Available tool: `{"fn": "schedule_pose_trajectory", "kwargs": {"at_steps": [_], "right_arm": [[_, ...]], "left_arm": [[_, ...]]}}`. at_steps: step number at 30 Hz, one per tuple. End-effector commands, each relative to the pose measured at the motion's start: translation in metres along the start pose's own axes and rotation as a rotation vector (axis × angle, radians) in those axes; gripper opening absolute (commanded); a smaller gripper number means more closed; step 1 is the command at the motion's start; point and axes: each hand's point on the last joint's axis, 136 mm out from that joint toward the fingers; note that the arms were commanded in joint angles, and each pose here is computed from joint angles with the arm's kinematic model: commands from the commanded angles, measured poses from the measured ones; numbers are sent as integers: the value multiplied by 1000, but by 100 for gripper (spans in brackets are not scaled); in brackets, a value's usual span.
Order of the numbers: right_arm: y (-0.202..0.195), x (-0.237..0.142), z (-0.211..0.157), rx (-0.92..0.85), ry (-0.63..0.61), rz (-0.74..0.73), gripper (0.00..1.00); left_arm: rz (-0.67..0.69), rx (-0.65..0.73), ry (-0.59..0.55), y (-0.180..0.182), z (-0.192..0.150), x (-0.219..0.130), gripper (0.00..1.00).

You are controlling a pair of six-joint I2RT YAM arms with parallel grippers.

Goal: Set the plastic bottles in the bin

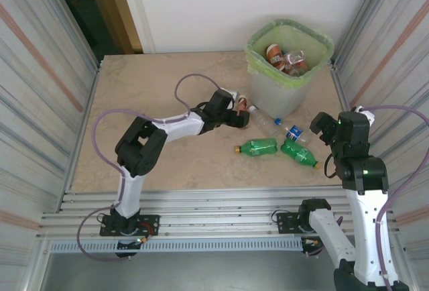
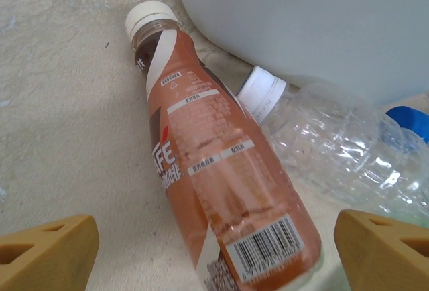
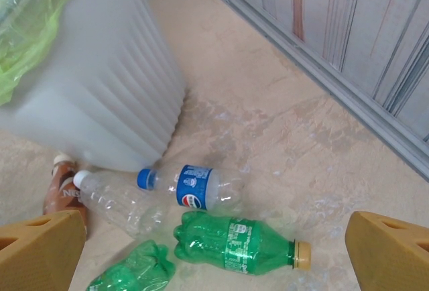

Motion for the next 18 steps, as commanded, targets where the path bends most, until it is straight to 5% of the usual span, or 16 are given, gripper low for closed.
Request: {"fn": "schedule_pose_trajectory", "kwargs": {"at_steps": [1,18], "right_arm": [[-2,3,0,29,0,-11,98],[4,9,-3,31,20,1,98]], "left_arm": [[14,23,26,0,0,11,91],[53,24,118,13,-23,41,83]]}}
Point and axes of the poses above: each hand's point on the last joint's axis, 136 mm out from that joint toward the fingers, its own x axis out along the fingers, its own y axis along the line the jaws close on, z = x × y, and after that the axes turned 13 degrees about x, right-handed
